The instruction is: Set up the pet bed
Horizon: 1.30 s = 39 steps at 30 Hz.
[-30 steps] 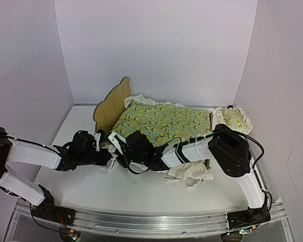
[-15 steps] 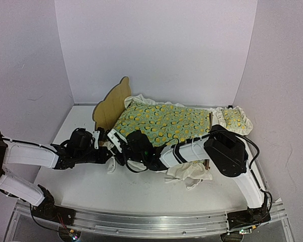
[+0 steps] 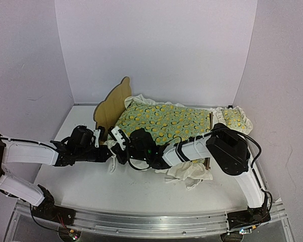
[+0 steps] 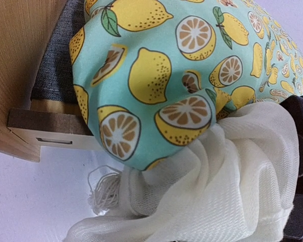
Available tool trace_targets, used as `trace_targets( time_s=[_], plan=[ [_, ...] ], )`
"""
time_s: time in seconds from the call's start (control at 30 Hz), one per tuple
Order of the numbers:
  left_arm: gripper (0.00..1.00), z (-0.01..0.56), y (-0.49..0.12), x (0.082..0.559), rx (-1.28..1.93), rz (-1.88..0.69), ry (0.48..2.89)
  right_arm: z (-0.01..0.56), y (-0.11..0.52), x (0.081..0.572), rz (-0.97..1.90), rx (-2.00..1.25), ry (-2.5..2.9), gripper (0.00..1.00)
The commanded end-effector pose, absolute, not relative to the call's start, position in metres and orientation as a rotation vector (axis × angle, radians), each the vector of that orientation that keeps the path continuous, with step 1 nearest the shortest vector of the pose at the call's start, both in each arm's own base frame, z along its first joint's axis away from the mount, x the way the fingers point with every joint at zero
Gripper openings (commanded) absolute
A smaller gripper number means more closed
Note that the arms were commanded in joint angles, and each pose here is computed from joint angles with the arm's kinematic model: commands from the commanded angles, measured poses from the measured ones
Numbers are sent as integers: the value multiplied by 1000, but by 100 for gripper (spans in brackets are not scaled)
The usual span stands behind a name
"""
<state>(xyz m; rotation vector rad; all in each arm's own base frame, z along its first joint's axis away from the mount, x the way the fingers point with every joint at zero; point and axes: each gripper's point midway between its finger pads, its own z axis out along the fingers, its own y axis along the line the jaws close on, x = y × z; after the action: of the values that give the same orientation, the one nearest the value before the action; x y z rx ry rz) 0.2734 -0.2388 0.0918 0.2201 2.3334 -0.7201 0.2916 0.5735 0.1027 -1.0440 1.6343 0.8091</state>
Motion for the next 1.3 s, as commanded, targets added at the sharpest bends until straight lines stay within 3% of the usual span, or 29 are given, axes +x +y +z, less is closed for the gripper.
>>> trace_targets(
  time_s=[0.0,0.37,0.87,1.27],
  plan=[
    [1,122,-246,282,215,-765,2256,66,564,259,889,-1111,1824,0],
    [2,117,-240,279,201,-735,2280,72,562,251,818,-1132,1820,0],
    [3,108,-240,269,221,-765,2310,103,556,299,833,-779,1858,0],
    [3,121,-247,271,246,-799,2278,75,584,277,1047,-990,1838,0]
  ],
)
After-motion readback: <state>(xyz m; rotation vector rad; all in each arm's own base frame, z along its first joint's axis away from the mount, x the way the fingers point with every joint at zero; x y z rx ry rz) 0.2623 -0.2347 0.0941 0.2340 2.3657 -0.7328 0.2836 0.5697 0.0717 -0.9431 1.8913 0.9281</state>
